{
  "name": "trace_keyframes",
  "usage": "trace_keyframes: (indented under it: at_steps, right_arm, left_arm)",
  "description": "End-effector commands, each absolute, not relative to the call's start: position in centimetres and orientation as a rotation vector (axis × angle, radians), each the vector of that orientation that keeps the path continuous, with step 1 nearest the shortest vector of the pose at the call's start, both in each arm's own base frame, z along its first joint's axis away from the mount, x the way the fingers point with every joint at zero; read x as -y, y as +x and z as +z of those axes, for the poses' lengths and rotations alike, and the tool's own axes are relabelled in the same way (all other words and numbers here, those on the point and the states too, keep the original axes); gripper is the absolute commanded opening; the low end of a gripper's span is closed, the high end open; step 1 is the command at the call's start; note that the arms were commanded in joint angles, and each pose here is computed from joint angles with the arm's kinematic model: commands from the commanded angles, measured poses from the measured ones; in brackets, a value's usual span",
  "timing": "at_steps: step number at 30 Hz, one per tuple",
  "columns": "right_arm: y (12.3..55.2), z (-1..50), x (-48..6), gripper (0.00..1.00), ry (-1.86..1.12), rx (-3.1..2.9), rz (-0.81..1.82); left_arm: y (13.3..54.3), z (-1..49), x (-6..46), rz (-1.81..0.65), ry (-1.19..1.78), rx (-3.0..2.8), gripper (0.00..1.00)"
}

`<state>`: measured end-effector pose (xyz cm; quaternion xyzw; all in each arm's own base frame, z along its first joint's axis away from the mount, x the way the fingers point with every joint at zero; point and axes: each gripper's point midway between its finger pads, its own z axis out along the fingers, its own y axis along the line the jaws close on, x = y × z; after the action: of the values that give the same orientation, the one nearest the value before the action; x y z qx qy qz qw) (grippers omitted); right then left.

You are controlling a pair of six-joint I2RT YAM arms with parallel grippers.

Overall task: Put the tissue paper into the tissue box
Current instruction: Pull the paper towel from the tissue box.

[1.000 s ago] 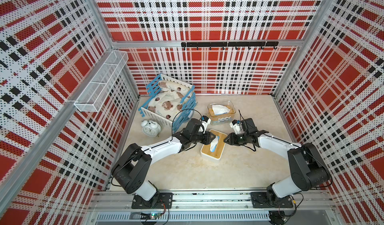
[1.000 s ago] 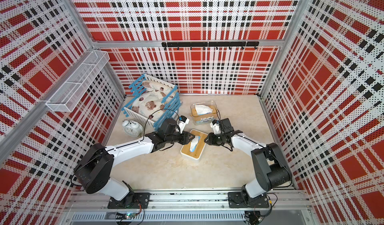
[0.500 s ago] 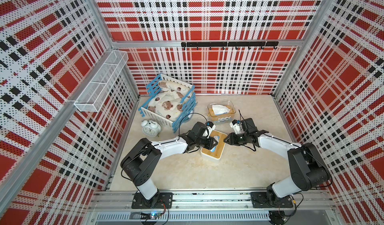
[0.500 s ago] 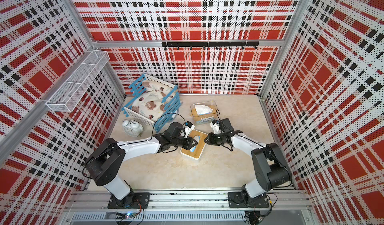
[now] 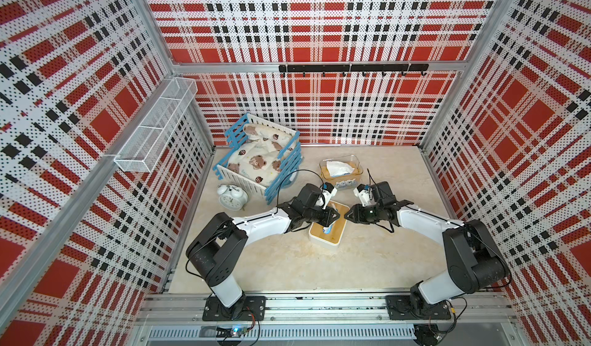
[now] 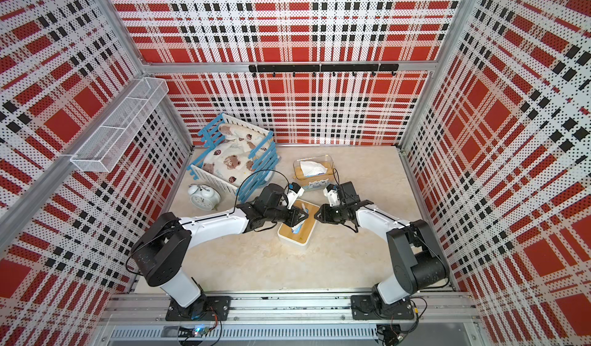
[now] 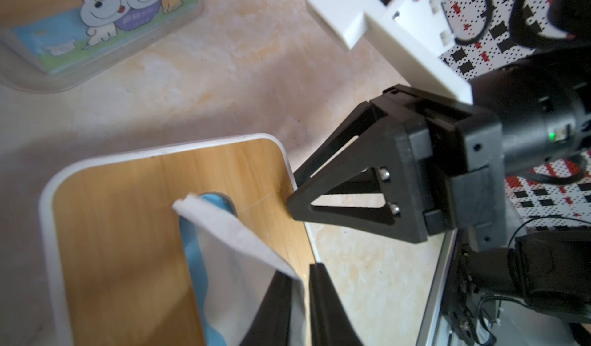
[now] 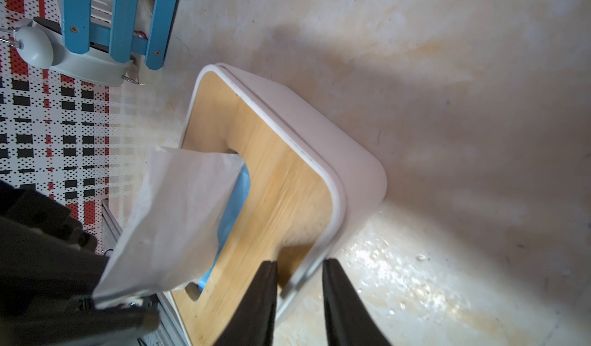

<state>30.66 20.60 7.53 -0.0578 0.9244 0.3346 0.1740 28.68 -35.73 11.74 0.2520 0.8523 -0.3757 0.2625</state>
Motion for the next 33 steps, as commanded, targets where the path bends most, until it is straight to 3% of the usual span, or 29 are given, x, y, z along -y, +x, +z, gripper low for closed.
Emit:
trace_keyframes:
  at_steps: [1,7,13,18,23,33]
  right_arm:
    - [30.8,7.7,-20.7,0.31,-0.185,-2.610,0.936]
    - [31.0,8.0,-20.7,0.31,-0.191,-2.607,0.934]
    - [31.0,8.2,-20.7,0.31,-0.192,-2.603,0.935]
    - [31.0,8.2,-20.7,0.31,-0.192,-2.603,0.933]
    - [30.9,8.0,-20.7,0.31,-0.187,-2.602,0.937]
    - [30.8,8.1,-20.6,0.31,-0.184,-2.594,0.938]
  left_arm:
    - [29.1,14.2,35.4,-0.973,0.700,-2.247,0.28]
    - [31.3,13.6,32.8,-0.904,0.550,-2.282,0.44]
    - [32.2,12.3,33.4,-0.918,0.543,-2.303,0.52]
    - [31.9,11.6,35.0,-0.961,0.586,-2.311,0.52]
    - [31.5,11.1,36.1,-0.996,0.616,-2.311,0.46]
    - [30.6,13.5,37.3,-1.087,0.678,-2.205,0.38]
